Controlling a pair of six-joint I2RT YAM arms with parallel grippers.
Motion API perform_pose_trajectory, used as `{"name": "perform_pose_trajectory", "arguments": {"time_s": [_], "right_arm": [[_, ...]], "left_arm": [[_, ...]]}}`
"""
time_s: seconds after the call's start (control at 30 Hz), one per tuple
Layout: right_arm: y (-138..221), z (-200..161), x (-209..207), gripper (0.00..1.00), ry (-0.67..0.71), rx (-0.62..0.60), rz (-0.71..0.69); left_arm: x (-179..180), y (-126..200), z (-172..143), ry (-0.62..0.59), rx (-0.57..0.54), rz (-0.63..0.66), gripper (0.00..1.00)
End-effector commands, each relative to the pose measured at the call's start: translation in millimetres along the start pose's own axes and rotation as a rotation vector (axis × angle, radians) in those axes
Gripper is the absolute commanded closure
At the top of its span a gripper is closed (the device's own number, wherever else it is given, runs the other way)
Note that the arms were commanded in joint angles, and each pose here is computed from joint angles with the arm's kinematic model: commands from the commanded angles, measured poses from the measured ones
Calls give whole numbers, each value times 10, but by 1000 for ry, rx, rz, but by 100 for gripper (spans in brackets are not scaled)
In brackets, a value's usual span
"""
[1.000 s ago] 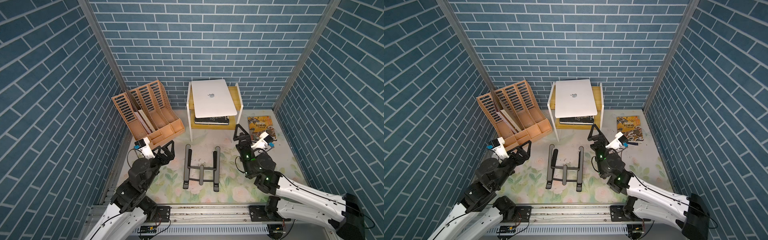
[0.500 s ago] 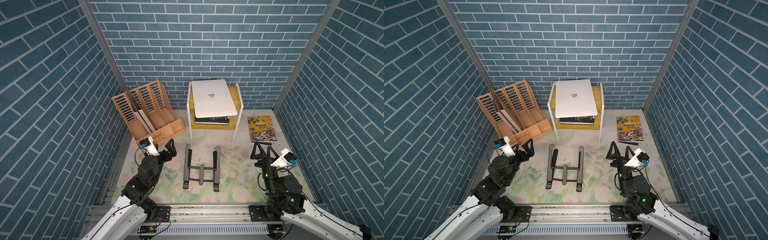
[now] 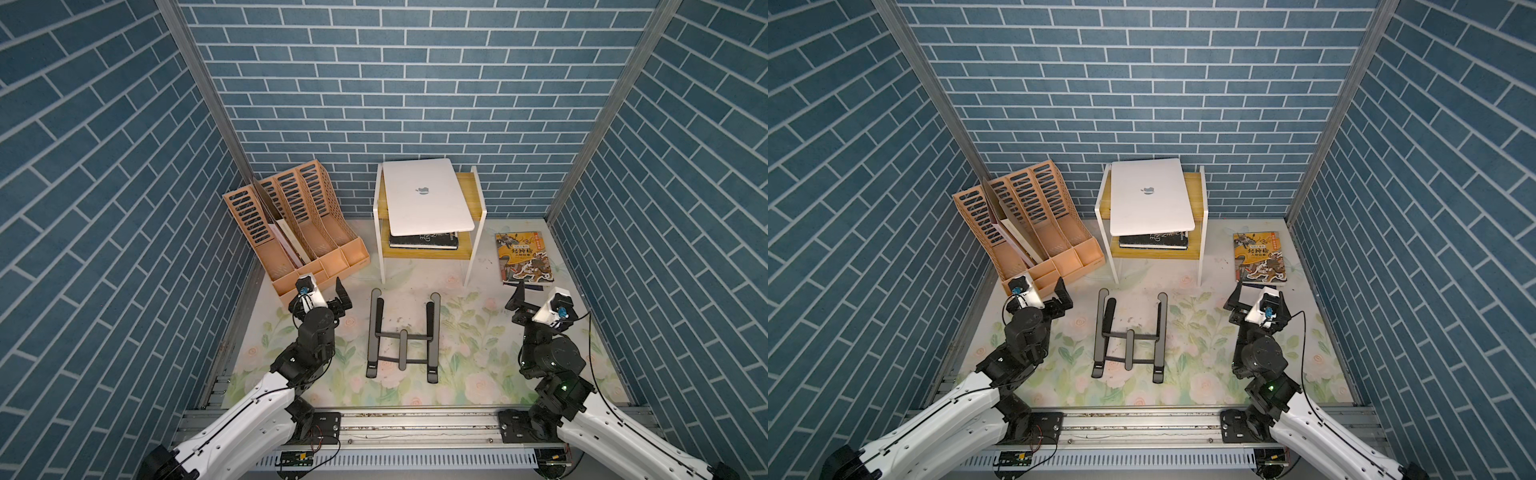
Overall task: Close the laptop lid and set it aside
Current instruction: Reset both arms
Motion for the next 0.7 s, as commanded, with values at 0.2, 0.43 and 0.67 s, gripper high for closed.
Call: {"name": "perform_pose_trajectory", "arguments": {"time_s": [0.2,0.43,0.67], "right_arm": [[-493,-330,-51,0,110,27,-31],[-738,-698,-299,0,144,85,-91],[-843,-906,-486,0,129,110,-133]], "left_arm": [[547,-174,-9,-87,-109,324,0],[652,-376,-276,-163,-73,348,0],[730,-538,-529,-195,-35,374,0]]}}
Point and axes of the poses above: each gripper's point midway between its finger pads, its own y axis back along the fingers, its own x axis along the line the jaws close on, z = x × y, the point moved 2 cm from there along y, back along the fingers, and after that the axes turned 2 degrees about y, right-handed, at the moved point
